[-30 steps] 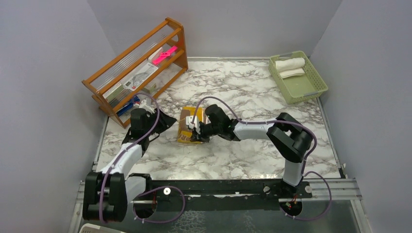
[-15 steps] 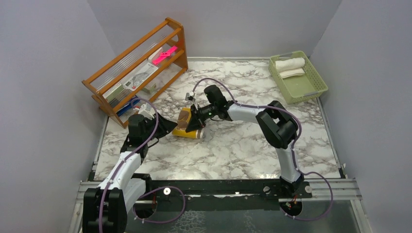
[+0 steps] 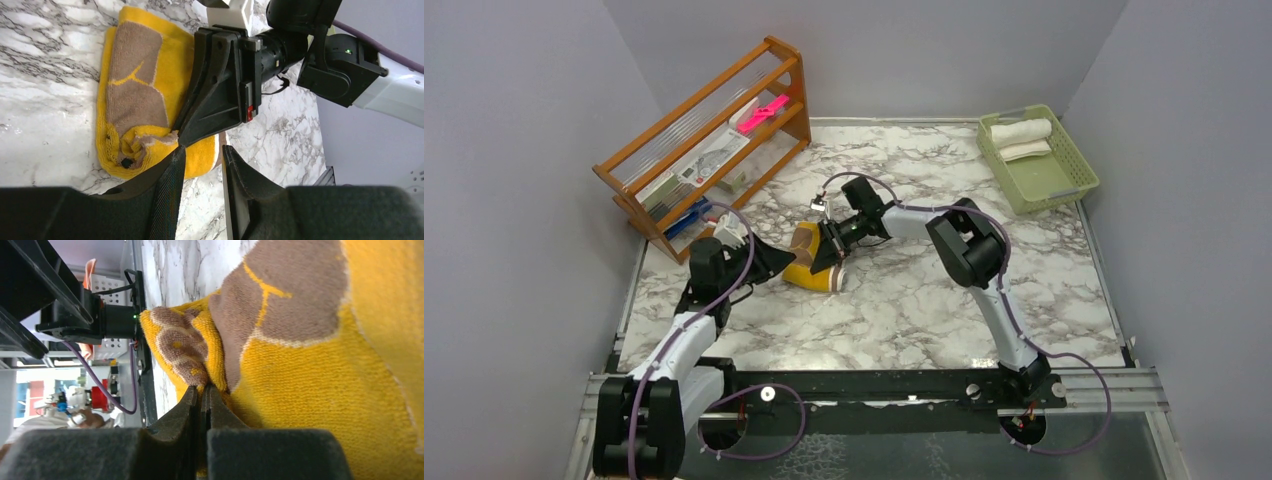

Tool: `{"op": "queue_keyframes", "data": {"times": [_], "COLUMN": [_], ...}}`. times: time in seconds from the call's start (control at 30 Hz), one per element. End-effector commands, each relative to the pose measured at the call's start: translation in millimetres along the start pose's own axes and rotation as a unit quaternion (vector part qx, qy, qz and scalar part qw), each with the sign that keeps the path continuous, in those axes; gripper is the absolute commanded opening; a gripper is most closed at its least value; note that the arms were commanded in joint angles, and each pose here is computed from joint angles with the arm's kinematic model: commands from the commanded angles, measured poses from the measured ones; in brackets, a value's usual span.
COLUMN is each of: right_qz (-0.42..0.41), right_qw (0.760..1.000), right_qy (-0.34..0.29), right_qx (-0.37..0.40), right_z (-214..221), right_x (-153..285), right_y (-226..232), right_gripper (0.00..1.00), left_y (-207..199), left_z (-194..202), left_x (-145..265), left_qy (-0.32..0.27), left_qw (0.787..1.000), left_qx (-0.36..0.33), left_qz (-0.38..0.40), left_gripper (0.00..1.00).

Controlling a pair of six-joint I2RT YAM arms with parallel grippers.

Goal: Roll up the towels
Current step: Roll the towel at the center of the board.

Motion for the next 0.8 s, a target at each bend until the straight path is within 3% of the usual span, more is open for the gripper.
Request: {"op": "queue_keyframes", "data": {"times": [0.0, 0.2, 0.5, 0.6, 0.67, 0.77], "right_qz": [0.019, 0.087, 0.102, 0.121, 0.142, 0.185], "right_qw": [0.997, 0.991, 0.991, 0.992, 0.989, 0.969], "right_qy": [-0.001, 0.000, 0.000, -0.012, -0.045, -0.114], "right_qx": [-0.072, -0.105, -0.086, -0.034, 0.022, 0.118], "right_z": [5.7, 12.2, 11.9, 6.0, -3.1, -17.6], "right_x": [-2.7, -4.6, -0.7, 6.5, 16.6, 35.8], "right_y": [-20.7, -40.6, -36.7, -25.4, -9.6, 14.1], "right_gripper": [0.01, 0.01, 0.03, 0.14, 0.27, 0.74], "left_y": [-2.5, 8.4, 38.3, 49.5, 55.3, 63.1], "left_z": [10.0, 23.7, 17.9, 21.8, 26.0, 32.6], "left_x": [-6.9, -27.7, -49.1, -50.3, -52.0, -53.1], "left_qy": [0.020, 0.055, 0.028, 0.024, 0.034, 0.048], "left_qw": [0.999, 0.998, 0.999, 0.997, 0.996, 0.994], "left_qx": [0.006, 0.020, 0.020, 0.028, 0.036, 0.043], "left_qz": [0.037, 0.037, -0.037, -0.067, -0.077, -0.090], "left_gripper": [0.35, 0.29, 0.20, 0.20, 0.19, 0.18]}}
Point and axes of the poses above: each gripper's point midway between its finger pads, its own x axis back along the fingers, its own y axis along the line the jaws close on, z = x × y, the point moved 7 cm from there along x, back along the fingers, and after that the axes turned 2 degrees about x, right-handed, at the moved point
